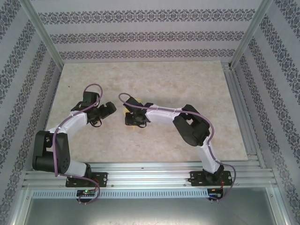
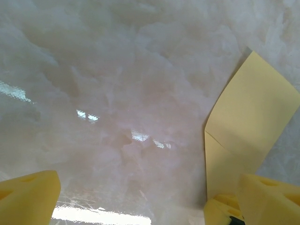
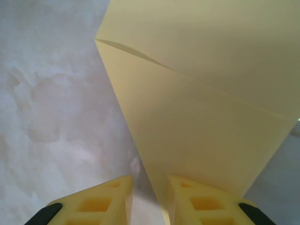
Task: Fold a paper plane with a square sheet of paper (pick it up from the middle)
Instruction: Move the paper to the center of the table, then fold the wing for the fifth time at the center of the table.
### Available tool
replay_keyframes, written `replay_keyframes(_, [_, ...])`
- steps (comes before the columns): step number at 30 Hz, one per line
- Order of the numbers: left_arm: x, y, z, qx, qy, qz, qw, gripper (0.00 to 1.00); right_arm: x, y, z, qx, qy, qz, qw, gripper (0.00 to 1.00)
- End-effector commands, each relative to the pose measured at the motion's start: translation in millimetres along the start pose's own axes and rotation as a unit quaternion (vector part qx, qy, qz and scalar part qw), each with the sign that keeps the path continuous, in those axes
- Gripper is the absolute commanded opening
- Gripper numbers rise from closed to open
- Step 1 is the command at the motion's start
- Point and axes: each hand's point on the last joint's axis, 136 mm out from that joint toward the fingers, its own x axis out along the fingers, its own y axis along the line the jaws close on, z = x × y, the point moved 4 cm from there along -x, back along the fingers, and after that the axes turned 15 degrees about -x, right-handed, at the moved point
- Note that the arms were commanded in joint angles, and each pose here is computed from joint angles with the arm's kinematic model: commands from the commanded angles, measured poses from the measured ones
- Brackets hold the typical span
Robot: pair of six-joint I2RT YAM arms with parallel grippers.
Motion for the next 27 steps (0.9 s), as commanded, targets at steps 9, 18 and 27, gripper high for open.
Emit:
replay_keyframes(9, [4,-18,1,0.022,0.021,-0.046,0.998,0.97,-46,-88,-61,-0.098,0.091,0.009,0.991,0.28])
replay_keyframes(18, [7,-37,-20,0.064,0.059,-0.081,0.993,1.0,-107,-83,5,0.003,-0.092,-0.048,0.995,0.43])
replay_keyframes(27, [16,-53,-40,0.088,0.089,-0.103,0.987,1.0,-95,-93,18,0.045,-0.096,-0.09,0.99,0.37])
